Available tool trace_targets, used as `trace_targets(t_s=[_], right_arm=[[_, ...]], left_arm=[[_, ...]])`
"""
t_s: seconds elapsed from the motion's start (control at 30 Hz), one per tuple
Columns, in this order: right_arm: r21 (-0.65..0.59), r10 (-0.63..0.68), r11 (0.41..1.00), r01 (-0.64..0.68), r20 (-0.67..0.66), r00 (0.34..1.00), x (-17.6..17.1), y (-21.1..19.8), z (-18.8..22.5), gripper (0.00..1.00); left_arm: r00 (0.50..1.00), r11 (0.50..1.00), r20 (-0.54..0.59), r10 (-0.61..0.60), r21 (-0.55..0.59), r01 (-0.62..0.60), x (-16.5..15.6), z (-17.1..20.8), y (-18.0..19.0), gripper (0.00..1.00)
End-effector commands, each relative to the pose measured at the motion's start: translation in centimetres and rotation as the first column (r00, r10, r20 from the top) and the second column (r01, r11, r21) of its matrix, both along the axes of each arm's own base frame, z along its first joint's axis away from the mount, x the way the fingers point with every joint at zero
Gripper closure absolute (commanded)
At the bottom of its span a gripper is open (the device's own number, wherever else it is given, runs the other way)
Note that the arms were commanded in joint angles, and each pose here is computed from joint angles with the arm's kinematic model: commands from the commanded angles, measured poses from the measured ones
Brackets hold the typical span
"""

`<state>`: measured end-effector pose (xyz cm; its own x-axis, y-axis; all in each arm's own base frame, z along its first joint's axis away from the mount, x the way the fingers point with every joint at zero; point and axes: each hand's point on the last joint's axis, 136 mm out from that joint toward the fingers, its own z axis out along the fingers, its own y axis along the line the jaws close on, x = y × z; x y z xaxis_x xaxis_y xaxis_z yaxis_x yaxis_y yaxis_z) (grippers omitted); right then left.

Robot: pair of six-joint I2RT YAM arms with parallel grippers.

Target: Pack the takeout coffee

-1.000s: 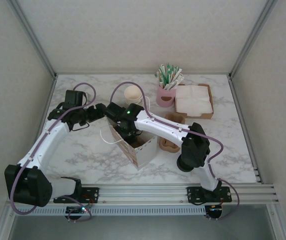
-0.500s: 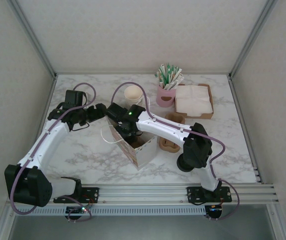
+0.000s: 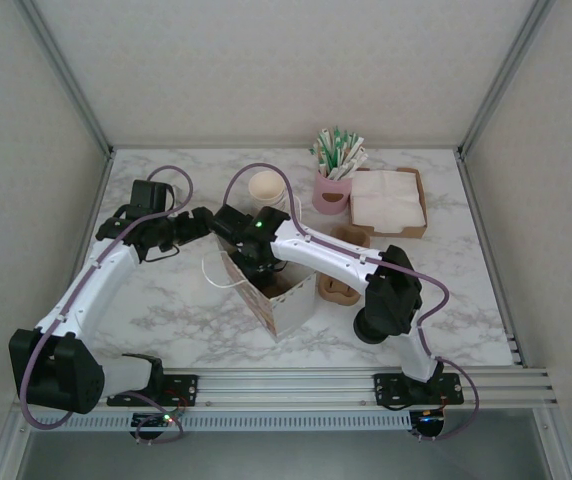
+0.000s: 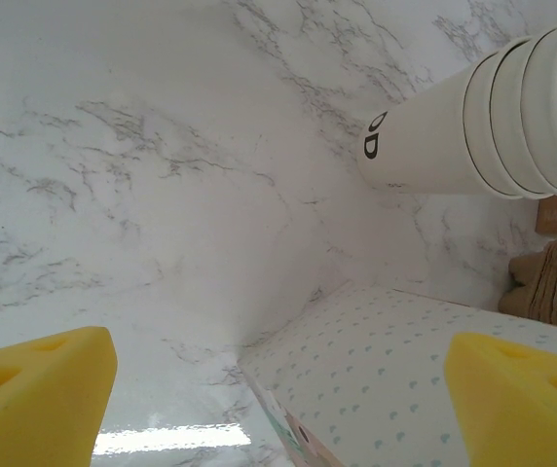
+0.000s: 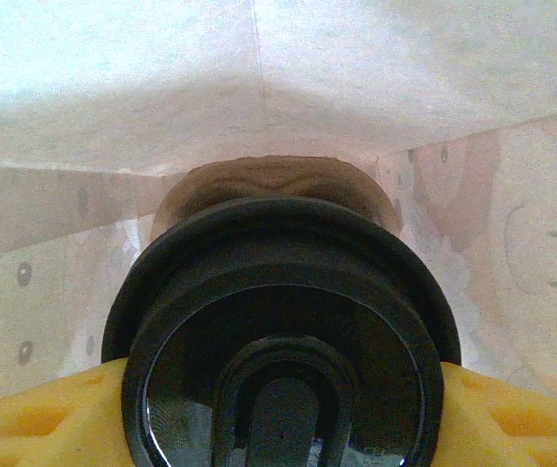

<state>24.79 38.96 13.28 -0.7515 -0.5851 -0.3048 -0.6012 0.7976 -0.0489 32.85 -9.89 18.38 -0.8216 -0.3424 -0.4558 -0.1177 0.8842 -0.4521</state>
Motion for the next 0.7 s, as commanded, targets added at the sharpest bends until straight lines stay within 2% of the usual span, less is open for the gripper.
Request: trace_targets(t_s=[0.0,0.2,0.67], right_arm=[[-0.083,-0.018,0.996,0.012,-0.066,0.998,-1.1,-1.6,-0.9,0.29],[-0.045,-0.015,0.999,0.014,-0.041,0.999,-0.7,-1.1,0.9,0.21],[0.013,-0.016,1.000,0.016,0.003,1.000,-0.2,-0.5,3.7,0.18]], left_arm=[[1.000,1.000,0.017,-0.021,-0.005,0.021,0.0,1.1,-0.5,0.13],[1.000,1.000,0.016,-0.023,-0.003,0.023,0.0,1.0,-0.5,0.13],[1.000,1.000,0.016,-0.024,0.000,0.024,0.0,1.0,-0.5,0.13]])
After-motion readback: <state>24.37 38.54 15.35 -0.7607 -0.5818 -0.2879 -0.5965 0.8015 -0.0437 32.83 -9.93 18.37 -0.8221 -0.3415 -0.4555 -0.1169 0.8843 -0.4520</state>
